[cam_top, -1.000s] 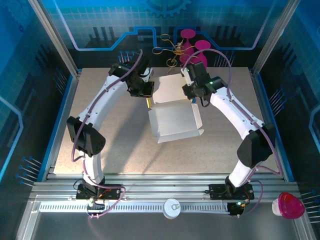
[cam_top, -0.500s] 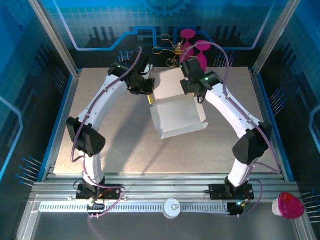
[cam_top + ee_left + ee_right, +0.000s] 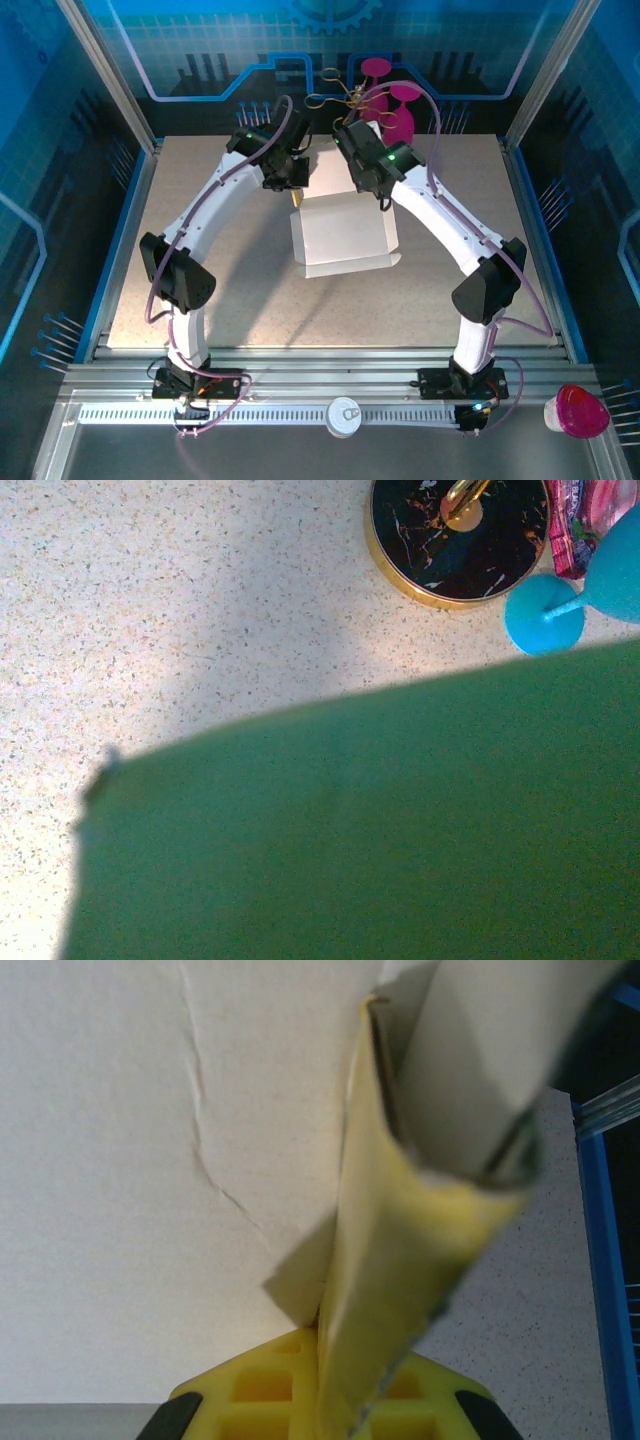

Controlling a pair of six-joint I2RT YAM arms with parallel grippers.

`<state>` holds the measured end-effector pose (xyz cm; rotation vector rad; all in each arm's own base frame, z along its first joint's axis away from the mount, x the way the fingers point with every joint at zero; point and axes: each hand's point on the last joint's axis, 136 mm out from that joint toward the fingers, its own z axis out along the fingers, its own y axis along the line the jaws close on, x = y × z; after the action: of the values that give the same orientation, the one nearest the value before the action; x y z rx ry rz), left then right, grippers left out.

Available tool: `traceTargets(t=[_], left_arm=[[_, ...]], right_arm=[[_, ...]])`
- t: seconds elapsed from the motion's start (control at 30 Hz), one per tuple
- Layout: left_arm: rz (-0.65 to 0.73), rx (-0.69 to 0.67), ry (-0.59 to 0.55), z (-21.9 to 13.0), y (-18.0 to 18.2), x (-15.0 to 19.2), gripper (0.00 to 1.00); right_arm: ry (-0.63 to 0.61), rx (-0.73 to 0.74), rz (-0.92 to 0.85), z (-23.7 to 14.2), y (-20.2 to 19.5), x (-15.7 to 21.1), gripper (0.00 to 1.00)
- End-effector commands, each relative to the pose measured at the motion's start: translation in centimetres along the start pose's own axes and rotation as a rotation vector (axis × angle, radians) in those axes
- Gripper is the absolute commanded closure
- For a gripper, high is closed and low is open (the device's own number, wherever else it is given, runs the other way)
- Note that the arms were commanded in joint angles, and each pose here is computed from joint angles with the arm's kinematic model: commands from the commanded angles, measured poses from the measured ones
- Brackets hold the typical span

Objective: Fold the paper box

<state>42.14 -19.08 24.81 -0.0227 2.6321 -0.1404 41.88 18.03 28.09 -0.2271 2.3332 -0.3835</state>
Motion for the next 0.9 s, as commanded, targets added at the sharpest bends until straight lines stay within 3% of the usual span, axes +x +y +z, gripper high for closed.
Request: traceTargets(t=[0.0,0.03,0.17,0.43,0.7,0.87], left_arm=[[-0.005,-0.051,-0.013,0.3,1.0,0.0,1.0],[-0.005,-0.042,-0.013,0.4,0.9,0.0,1.0],[-0.018,0.035,-0.004,0.5,0.2,0.2,0.74],[-0.033,0.148,-0.022,-0.4,-0.9,0.2,0.47],[-0.036,0.182,-0.064,-1.0,-0.7,-0.1,0.45],[-0.006,0.244,-0.178,-3.9,-0.2,-1.2,0.46]], right_arm=[[0.005,-0.004,-0.011,-0.7,0.1,-0.1,1.0],[0.006,-0.009,-0.014,-0.7,0.2,-0.1,1.0],[0.014,-0.036,-0.013,-0.6,0.5,0.0,1.0],[0.025,-0.057,0.006,-0.5,0.2,0.2,1.0],[0.031,-0.07,0.012,-0.5,0.1,0.2,1.0],[0.047,-0.083,0.029,-0.2,-0.3,0.6,1.0]])
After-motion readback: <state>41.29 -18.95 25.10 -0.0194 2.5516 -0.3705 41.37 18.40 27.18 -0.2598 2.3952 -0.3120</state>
